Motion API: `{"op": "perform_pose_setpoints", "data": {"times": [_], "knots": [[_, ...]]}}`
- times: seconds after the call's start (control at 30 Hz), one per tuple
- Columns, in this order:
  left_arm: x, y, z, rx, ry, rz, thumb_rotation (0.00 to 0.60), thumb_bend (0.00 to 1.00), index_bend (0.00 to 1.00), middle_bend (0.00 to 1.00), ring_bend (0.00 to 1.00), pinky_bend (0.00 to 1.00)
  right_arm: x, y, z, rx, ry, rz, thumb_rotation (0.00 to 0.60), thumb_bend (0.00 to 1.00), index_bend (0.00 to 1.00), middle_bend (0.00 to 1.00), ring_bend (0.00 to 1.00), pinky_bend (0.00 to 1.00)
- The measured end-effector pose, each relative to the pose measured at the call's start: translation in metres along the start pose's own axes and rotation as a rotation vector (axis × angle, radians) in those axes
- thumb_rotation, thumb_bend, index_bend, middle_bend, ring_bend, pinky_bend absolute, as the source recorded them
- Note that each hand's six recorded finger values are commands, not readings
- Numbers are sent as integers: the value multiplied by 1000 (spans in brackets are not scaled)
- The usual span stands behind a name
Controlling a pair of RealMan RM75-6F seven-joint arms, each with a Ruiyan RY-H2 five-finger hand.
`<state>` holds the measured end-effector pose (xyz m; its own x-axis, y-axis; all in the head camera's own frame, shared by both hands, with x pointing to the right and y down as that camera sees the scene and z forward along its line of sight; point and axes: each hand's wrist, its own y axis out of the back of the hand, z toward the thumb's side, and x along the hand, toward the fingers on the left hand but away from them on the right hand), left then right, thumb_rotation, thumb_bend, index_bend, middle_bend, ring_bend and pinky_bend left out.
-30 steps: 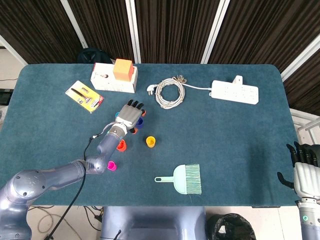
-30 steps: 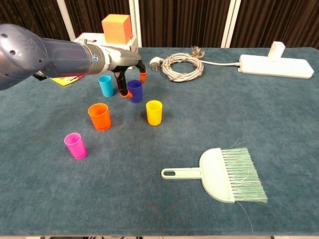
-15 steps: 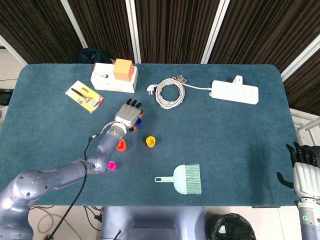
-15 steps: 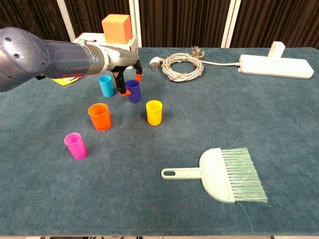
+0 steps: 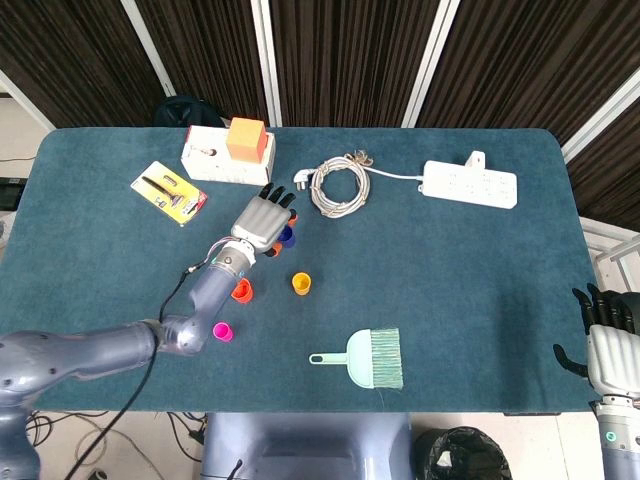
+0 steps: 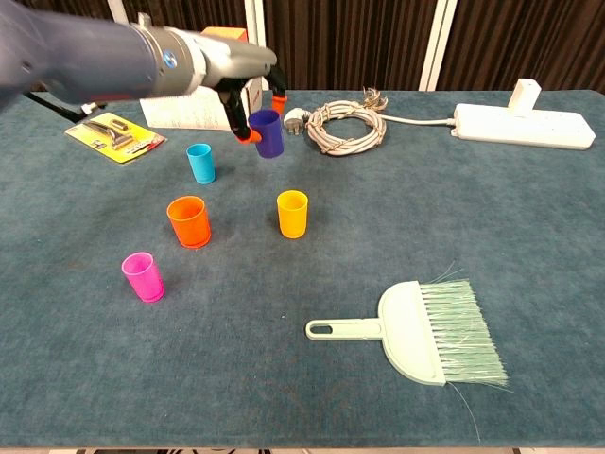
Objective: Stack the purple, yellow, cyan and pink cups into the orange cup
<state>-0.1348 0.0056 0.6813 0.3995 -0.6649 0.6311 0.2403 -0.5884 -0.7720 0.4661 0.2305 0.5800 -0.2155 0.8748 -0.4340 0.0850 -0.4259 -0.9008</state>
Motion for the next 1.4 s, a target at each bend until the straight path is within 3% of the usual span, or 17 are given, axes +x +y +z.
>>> {"op": "perform_pose_setpoints", "data": {"times": [0.23, 0.37, 0.53, 0.83, 1.4], "knots": [[-58, 28, -33, -12, 17, -10, 600, 326, 388, 108, 0, 0, 1, 1, 3, -8, 8, 1, 600, 337, 119, 46, 94, 51], [-87, 21, -62, -27, 58, -37, 600, 326, 390, 108, 0, 0, 2, 0, 5, -8, 14, 4, 600, 337, 118, 46, 94, 50], [-103, 10, -70, -50, 41, -46, 600, 326, 392, 108, 0, 0, 3, 3, 6, -12, 17, -7, 600, 336, 118, 46, 94, 51], [-113, -15, -78, -65, -1, -61, 600, 326, 389, 108, 0, 0, 5, 7, 7, -23, 22, -17, 600, 337, 119, 46, 94, 51], [-105, -48, -66, -37, -62, -114, 600, 326, 393, 108, 0, 0, 5, 9, 4, -25, 10, -27, 600, 336, 119, 46, 94, 51]]}}
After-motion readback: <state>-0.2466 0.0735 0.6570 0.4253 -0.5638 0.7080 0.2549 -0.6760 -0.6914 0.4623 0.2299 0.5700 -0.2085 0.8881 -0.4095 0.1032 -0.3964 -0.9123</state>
